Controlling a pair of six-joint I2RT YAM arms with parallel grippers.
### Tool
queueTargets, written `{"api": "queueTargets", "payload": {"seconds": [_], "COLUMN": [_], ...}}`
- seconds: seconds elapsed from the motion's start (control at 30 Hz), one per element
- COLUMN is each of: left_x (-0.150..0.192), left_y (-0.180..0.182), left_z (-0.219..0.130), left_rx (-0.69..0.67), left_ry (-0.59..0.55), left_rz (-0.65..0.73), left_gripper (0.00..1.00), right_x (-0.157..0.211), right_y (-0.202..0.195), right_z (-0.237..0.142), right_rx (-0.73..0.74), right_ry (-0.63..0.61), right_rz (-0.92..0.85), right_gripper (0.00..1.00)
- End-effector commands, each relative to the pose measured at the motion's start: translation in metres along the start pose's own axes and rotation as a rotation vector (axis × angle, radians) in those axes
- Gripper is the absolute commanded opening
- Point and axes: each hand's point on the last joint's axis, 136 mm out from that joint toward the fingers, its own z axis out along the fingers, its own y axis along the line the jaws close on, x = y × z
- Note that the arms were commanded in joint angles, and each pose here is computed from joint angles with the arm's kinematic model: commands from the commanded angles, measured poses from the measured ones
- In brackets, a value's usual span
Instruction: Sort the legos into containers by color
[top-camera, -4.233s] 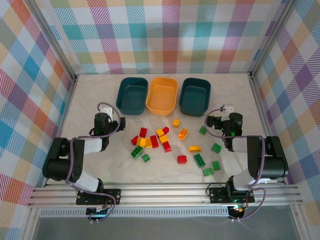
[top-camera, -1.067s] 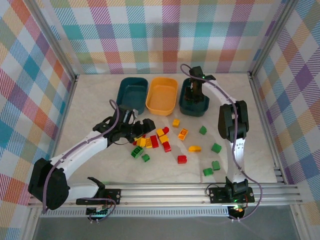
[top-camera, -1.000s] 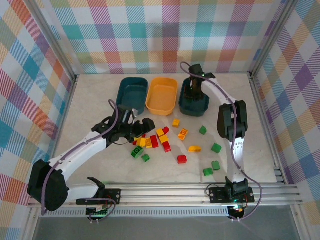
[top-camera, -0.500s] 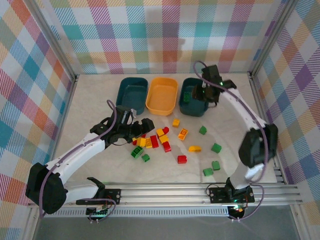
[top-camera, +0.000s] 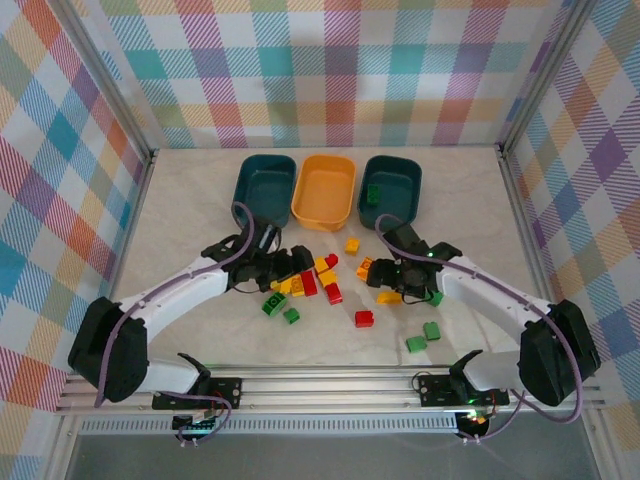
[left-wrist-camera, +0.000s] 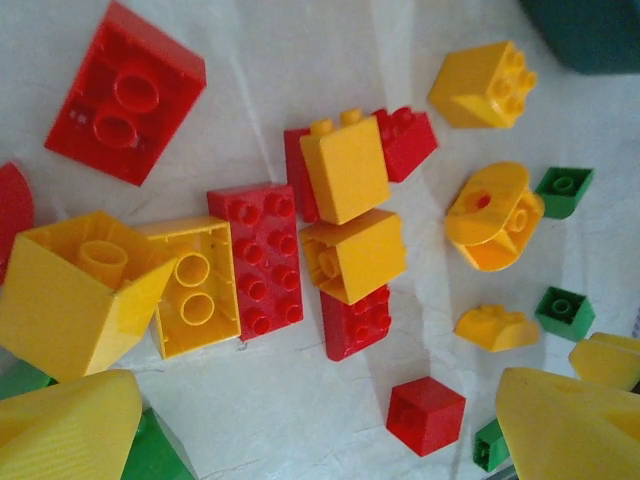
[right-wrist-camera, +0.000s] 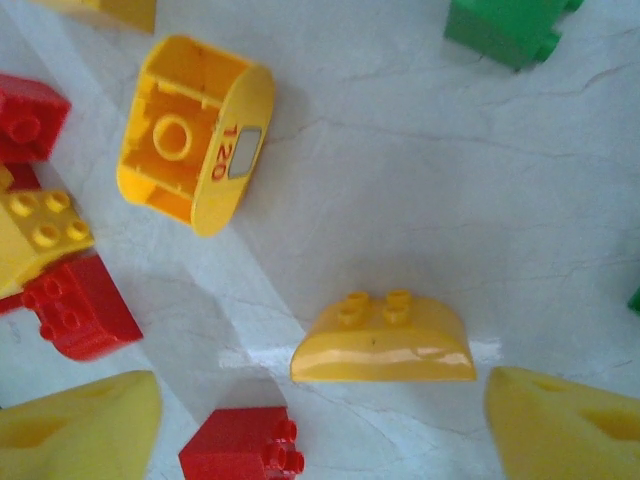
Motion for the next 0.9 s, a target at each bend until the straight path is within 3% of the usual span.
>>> {"api": "queueTargets", "payload": {"seconds": [0.0, 0.13, 0.3, 0.7, 0.87], "left_x": [-0.005, -0.003, -0.003, 0.0, -0.001], "left_y": [-0.022, -0.02, -0.017, -0.012, -0.012], "left_z": [-0.004, -0.007, -0.01, -0.01, -0.011], "left_rx": [0.055, 0.045, 0.04, 0.023, 0.023], "left_ry": [-0.008, -0.007, -0.02, -0.012, -0.019], "left_rz": [0.036, 0.047, 0.046, 0.039, 0.04], "left_gripper": [0.92, 0.92, 0.92, 0.92, 0.92], "right_x": [0.011, 0.012, 0.015, 0.018, 0.025], "right_y": [-0.008, -0.018, -0.011, -0.01, -0.014], "right_z": [0.008, 0.014, 0.027, 0.051, 0.056], "right_rx": [0.068, 0.14, 0.12, 0.139, 0.159], "right_ry": [0.058, 0.071, 0.115, 0.15, 0.175], "right_rz": [-0.067, -0.107, -0.145, -0.165, -0.174], "right_gripper": [0.92, 0.93, 0.92, 0.79, 0.78]}}
